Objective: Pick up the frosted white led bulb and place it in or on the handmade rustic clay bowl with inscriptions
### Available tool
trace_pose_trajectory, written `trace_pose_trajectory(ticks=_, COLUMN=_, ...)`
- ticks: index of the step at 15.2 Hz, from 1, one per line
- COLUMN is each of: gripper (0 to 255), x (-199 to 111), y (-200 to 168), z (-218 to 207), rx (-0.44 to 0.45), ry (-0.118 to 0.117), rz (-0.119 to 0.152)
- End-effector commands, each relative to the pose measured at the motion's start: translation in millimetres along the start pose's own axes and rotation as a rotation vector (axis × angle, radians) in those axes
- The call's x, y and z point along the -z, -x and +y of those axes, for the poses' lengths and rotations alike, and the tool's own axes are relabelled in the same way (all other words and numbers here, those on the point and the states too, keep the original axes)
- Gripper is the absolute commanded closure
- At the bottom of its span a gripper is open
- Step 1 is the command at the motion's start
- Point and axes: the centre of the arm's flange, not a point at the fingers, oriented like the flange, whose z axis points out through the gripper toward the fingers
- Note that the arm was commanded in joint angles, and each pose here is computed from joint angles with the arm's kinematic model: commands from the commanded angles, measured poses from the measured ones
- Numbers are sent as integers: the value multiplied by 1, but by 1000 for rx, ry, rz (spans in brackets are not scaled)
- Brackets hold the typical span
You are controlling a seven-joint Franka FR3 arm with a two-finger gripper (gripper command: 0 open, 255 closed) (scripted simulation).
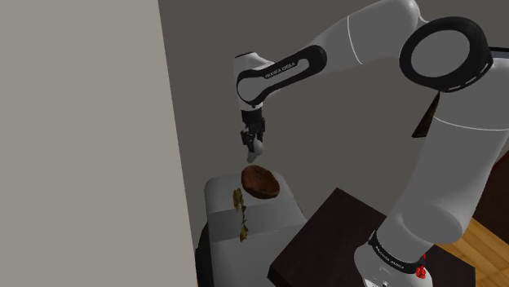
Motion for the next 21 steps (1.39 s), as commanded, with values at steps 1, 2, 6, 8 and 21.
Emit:
trace_pose_trajectory(ticks=1, gripper=255, x=4, y=19, z=27, rx=1, ry=0, rz=0)
trace_pose_trajectory(ticks=2, gripper=255, x=-1, y=18, z=27, rx=1, ry=0, rz=0)
trace_pose_trajectory(ticks=6, gripper=255, x=-22, y=13, z=26, rx=1, ry=0, rz=0)
trace_pose_trajectory(ticks=8, gripper=255, x=-32, y=11, z=25, rx=1, ry=0, rz=0)
trace_pose_trajectory(ticks=21, gripper=255, x=-99, y=-3, z=22, rx=1, ry=0, rz=0)
